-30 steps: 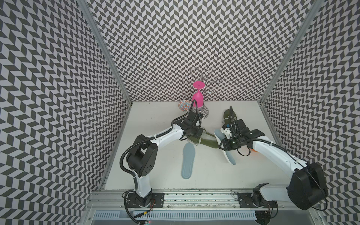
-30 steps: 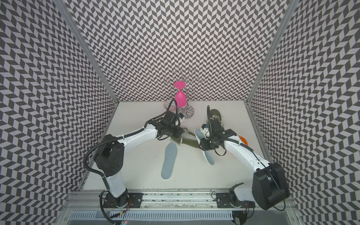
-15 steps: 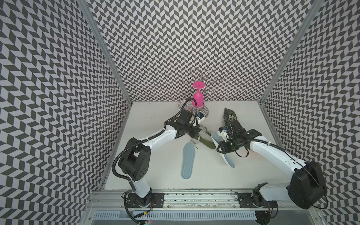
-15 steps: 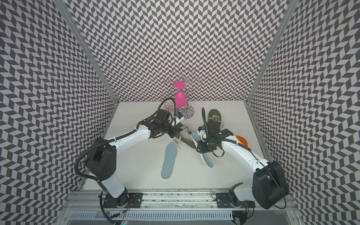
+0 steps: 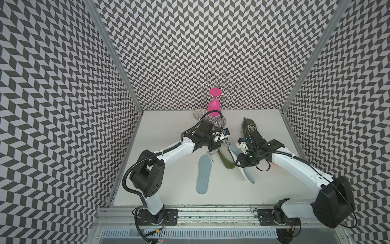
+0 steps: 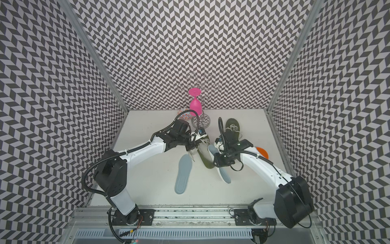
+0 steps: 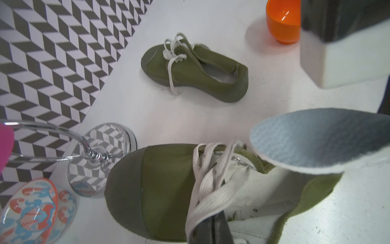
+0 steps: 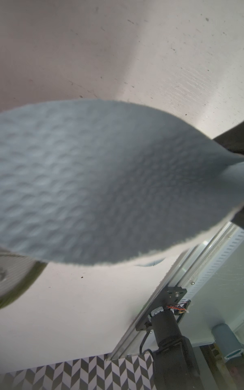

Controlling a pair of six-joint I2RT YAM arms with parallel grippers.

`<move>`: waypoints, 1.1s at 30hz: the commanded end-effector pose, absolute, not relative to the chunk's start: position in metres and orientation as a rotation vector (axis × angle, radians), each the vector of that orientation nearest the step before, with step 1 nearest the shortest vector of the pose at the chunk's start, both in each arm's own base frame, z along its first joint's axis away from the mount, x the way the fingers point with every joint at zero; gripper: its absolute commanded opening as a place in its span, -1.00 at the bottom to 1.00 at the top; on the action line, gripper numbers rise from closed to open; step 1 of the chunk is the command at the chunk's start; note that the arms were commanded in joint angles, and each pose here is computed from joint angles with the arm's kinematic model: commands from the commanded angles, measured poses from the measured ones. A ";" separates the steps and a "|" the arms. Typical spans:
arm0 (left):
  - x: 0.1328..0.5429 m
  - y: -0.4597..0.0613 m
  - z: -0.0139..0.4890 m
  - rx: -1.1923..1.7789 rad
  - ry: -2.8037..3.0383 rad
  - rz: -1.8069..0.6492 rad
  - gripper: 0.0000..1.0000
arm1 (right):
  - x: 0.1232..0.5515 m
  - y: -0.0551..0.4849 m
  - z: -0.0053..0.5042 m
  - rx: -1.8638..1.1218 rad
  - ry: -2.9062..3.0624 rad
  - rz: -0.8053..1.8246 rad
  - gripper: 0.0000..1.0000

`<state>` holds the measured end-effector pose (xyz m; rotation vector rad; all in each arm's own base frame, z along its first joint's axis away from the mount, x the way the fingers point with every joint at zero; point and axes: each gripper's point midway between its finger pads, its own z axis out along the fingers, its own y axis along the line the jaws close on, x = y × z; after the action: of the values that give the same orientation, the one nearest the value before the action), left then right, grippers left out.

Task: Insert the insole into the shoe
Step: Pick up the shoe at the center of the board.

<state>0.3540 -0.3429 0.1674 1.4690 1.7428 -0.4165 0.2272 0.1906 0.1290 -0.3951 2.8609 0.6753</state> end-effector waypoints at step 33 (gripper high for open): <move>0.365 -0.360 0.200 1.134 1.902 -0.655 -1.00 | 0.236 0.222 0.118 -0.386 2.852 0.884 -0.36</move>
<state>0.3650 -0.3506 0.1555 1.1571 2.0620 -0.6389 0.2173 0.2289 0.1153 -0.3621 2.8965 0.9486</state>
